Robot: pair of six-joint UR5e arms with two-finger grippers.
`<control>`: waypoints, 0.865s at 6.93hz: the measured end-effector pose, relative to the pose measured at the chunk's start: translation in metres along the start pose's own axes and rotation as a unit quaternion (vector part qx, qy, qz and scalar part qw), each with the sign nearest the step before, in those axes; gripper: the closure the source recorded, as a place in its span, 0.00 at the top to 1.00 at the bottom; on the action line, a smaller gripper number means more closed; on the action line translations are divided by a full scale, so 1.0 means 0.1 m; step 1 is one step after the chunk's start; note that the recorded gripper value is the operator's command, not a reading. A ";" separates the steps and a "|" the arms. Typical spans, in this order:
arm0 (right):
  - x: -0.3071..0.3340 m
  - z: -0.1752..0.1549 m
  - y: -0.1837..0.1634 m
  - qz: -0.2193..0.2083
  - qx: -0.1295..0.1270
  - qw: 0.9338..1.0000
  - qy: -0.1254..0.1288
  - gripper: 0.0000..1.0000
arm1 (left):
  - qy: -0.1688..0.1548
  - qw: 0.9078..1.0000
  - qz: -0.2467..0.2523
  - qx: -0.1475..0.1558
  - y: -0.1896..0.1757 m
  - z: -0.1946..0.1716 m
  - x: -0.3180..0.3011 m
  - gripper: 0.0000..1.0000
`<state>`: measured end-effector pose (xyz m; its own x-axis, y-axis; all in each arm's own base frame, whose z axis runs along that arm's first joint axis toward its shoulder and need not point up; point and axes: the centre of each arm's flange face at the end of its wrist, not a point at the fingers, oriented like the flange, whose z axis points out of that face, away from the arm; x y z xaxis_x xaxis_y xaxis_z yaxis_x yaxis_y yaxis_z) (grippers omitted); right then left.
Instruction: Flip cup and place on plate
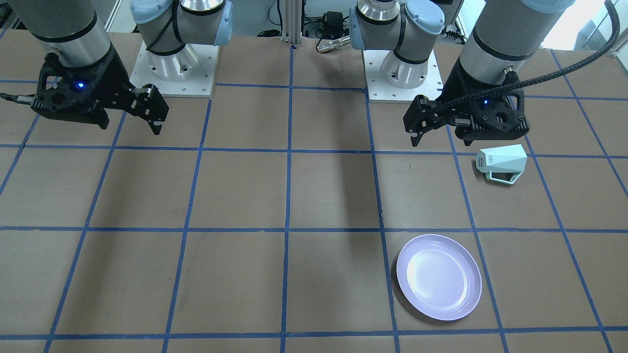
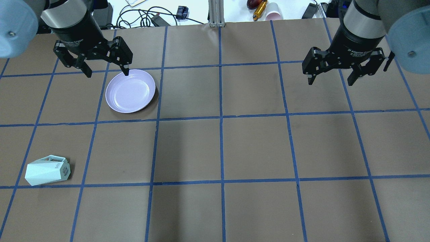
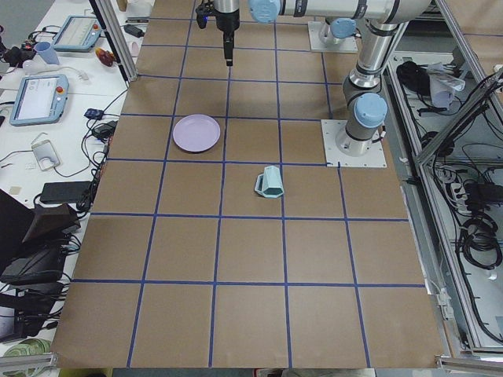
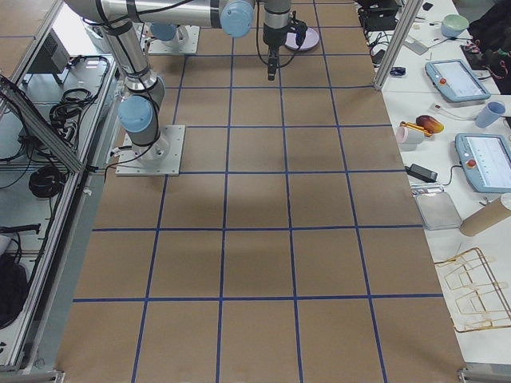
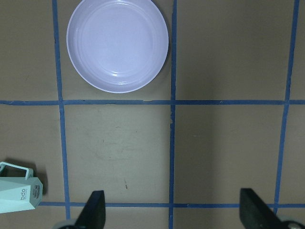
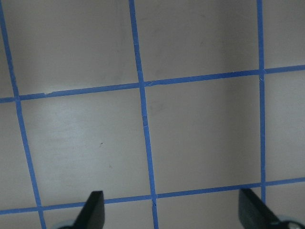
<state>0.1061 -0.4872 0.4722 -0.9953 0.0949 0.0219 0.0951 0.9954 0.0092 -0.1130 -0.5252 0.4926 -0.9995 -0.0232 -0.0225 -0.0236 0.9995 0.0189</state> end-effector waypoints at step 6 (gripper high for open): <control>0.00 0.00 0.00 0.000 0.000 1.000 0.000 1.00 | 0.012 0.997 -0.076 -0.009 -0.17 0.15 -1.04 1.00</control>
<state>0.1061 -0.4872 0.4722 -0.9952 0.0949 0.0219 0.0951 0.9954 0.0092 -0.0081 -0.5395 0.4796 -0.9846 -0.1745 -0.0025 -0.1745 0.9841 0.0342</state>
